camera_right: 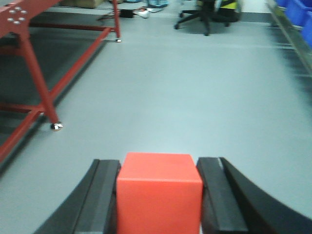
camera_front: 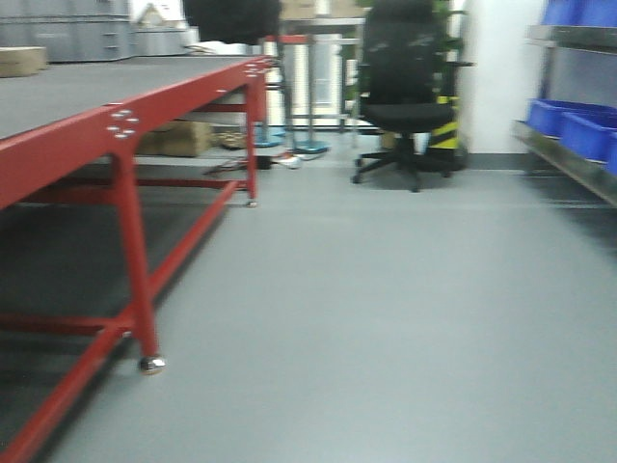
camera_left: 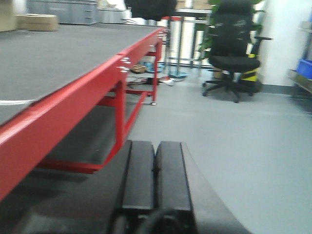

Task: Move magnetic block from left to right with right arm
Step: 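Turn the base away from the table while holding the cube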

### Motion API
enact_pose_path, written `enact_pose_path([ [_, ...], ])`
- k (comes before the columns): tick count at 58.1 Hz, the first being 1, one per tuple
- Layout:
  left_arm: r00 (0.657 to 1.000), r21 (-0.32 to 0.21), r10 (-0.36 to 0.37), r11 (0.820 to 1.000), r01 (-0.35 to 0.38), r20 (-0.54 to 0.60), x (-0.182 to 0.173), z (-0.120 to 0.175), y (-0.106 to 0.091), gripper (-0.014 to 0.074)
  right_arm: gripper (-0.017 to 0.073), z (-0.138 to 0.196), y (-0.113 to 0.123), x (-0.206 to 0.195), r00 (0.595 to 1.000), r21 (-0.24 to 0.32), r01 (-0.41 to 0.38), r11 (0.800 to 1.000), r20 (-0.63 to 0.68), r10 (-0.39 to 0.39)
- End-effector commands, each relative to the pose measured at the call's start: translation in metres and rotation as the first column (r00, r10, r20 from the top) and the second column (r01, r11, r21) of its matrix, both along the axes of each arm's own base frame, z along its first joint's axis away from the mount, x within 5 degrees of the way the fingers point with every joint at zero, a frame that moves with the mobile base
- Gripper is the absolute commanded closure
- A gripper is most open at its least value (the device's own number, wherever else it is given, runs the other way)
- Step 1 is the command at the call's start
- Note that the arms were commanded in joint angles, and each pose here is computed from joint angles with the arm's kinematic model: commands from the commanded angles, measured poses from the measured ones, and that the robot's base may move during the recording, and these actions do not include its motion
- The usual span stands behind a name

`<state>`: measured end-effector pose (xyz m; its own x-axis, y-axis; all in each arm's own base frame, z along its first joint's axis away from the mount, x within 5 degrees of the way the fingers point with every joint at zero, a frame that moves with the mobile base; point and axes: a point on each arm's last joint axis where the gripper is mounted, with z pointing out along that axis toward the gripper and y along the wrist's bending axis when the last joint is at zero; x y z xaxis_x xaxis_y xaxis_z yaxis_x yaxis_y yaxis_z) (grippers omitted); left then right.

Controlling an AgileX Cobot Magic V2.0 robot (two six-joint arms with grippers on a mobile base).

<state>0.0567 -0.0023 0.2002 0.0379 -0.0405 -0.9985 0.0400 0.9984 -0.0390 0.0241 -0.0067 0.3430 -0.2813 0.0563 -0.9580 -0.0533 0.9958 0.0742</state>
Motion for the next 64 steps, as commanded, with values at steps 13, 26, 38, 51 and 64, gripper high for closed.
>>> enact_pose_path([
  [13, 0.996, -0.015, 0.009, 1.000, -0.008, 0.089, -0.0013, 0.0056, 0.0009, 0.0720, 0.0366, 0.0150, 0.0005, 0.0013, 0.995, -0.007, -0.011, 1.000, 0.097, 0.012],
  [26, 0.996, -0.015, 0.009, 1.000, -0.008, 0.087, -0.0011, 0.0055, 0.0009, 0.0720, 0.0366, 0.0150, 0.0006, 0.0018, 0.995, -0.008, -0.011, 1.000, 0.095, 0.012],
  [38, 0.996, -0.014, 0.009, 1.000, -0.008, 0.085, -0.0010, 0.0054, 0.0008, 0.0720, 0.0366, 0.0150, 0.0004, 0.0013, 0.995, -0.007, -0.011, 1.000, 0.097, 0.012],
  [51, 0.996, -0.014, 0.009, 1.000, -0.008, 0.085, -0.0010, 0.0054, 0.0008, 0.0720, 0.0366, 0.0150, 0.0004, 0.0013, 0.995, -0.007, -0.011, 1.000, 0.097, 0.012],
  [64, 0.996, -0.014, 0.009, 1.000, -0.008, 0.085, -0.0010, 0.0054, 0.0008, 0.0720, 0.0366, 0.0150, 0.0004, 0.0013, 0.995, -0.007, -0.011, 1.000, 0.097, 0.012],
])
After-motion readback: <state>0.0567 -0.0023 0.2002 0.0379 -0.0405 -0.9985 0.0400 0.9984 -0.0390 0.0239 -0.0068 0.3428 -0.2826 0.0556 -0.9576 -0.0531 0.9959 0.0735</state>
